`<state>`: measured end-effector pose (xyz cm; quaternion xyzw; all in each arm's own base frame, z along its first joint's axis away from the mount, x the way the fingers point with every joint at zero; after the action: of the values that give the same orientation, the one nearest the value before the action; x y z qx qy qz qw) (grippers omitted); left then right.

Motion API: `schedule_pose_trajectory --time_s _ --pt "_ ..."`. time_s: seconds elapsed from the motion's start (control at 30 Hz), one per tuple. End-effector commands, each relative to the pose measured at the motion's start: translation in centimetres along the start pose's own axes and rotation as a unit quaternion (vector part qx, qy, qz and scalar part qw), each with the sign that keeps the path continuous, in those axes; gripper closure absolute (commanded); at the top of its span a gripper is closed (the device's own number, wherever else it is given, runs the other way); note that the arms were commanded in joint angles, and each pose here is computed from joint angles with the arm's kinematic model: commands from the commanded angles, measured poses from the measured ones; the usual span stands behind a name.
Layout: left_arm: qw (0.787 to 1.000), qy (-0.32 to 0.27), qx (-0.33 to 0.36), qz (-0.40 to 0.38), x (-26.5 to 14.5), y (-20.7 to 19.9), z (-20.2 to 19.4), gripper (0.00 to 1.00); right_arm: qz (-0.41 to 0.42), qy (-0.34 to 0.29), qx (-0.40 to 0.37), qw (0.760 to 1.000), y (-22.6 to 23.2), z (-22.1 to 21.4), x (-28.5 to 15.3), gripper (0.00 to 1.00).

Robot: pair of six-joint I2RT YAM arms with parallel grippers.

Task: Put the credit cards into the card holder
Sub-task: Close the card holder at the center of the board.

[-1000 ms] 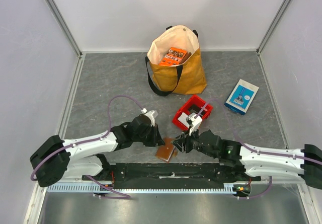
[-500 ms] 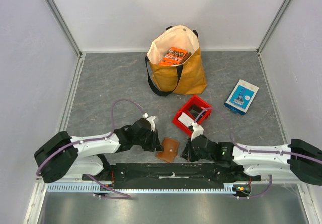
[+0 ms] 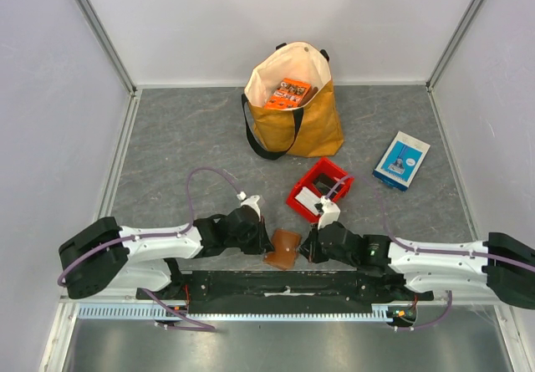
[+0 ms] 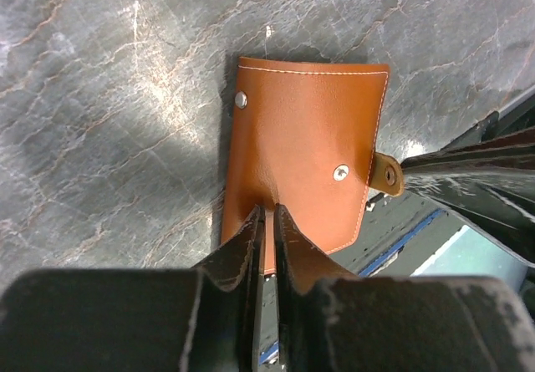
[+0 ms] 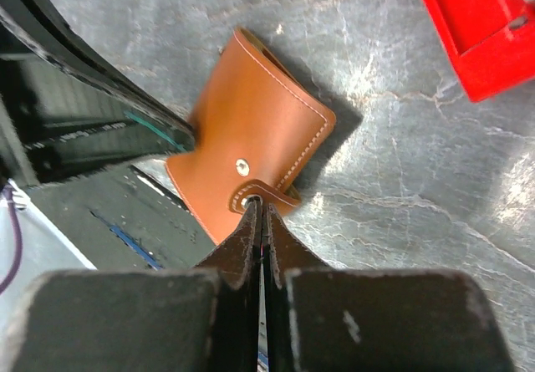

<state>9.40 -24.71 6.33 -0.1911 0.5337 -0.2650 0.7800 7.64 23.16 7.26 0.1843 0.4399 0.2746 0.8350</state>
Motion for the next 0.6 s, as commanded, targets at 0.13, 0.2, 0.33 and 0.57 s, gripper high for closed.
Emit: schedule_pose_trajectory --time_s 0.13,0.2,0.33,0.57 --pt "0.992 -0.033 -0.07 0.096 0.1 1.2 -1.2 0.85 0.006 -0.019 -0.007 1.0 1.7 1.8 0.0 0.99" --pt "0.992 -0.041 -0.074 0.096 0.0 1.0 -1.1 0.83 -0.005 -0.007 -0.012 1.0 1.4 1.3 0.5 1.0" --pt "0.991 -0.053 -0.077 0.092 -0.5 0.8 -1.0 0.8 -0.018 -0.009 -0.031 0.999 1.0 1.7 1.1 1.0" --pt "0.994 -0.064 -0.06 0.068 -1.0 0.2 -0.6 0.65 0.005 -0.017 -0.029 0.999 1.6 2.6 1.3 0.99"
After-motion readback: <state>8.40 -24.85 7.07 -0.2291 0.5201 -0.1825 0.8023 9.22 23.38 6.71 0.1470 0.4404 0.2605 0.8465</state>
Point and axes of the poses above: each gripper's point midway between its finger pads, its own x axis out along the fingers, its own y axis along the line the jaws close on, z = x × y, the point moved 5 cm from there along -x, back along the fingers
